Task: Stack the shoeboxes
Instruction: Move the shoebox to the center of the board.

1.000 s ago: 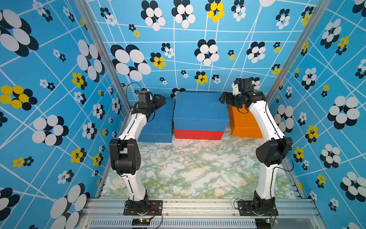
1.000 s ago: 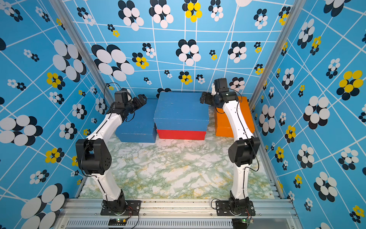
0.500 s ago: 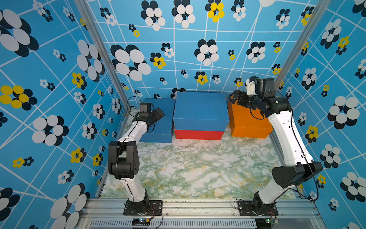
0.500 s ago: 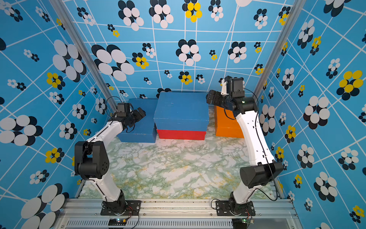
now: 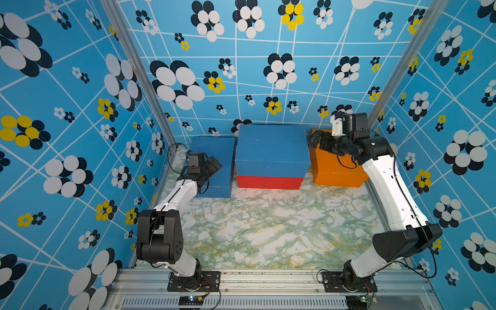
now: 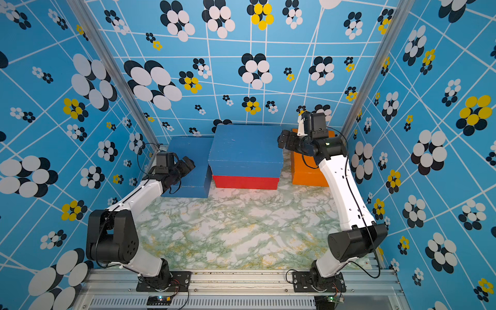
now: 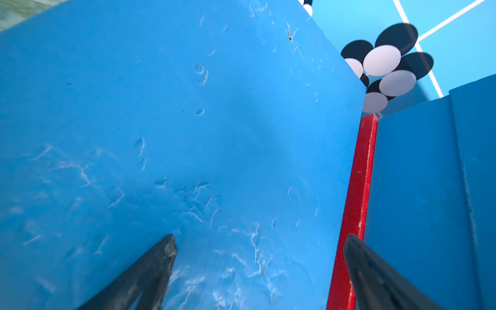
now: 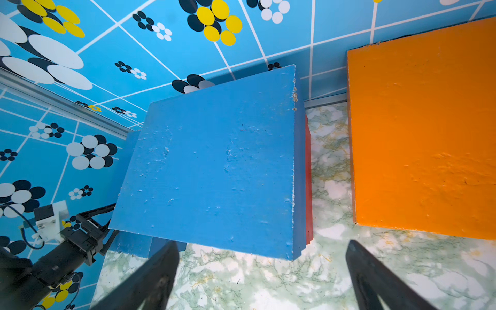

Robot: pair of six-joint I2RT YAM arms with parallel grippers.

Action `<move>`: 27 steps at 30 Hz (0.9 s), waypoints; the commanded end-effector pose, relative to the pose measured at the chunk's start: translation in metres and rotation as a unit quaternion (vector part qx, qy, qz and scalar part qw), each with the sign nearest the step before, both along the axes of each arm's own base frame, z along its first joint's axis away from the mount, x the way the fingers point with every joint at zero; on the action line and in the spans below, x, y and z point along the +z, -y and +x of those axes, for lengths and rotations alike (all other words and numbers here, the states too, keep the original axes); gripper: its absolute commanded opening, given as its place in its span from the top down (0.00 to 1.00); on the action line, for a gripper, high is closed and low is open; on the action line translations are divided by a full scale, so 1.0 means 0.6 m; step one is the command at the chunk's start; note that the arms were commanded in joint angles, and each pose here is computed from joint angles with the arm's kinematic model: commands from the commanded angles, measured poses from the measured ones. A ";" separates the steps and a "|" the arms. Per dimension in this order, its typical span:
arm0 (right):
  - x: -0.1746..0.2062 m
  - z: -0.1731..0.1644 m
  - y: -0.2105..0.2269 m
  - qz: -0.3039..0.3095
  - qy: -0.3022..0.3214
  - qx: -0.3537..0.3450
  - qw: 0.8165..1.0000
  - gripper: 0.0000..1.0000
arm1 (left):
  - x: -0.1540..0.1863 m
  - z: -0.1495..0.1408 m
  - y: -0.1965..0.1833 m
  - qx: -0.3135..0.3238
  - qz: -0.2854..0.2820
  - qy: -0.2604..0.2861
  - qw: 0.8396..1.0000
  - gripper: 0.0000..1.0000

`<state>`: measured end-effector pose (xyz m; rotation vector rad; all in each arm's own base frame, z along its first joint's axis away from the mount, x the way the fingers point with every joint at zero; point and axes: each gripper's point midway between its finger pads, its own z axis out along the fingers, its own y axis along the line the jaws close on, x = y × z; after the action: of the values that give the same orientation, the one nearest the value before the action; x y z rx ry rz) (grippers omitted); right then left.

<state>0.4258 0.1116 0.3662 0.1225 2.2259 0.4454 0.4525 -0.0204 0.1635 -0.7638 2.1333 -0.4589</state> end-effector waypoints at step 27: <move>0.031 -0.129 -0.039 -0.011 0.033 0.028 0.999 0.01 | -0.061 -0.314 0.003 0.077 0.027 -0.045 0.996 0.00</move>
<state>0.3587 0.1386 0.3788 0.0126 2.1942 0.4575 0.2952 -0.0310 0.1619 -0.8586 2.0238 -0.4124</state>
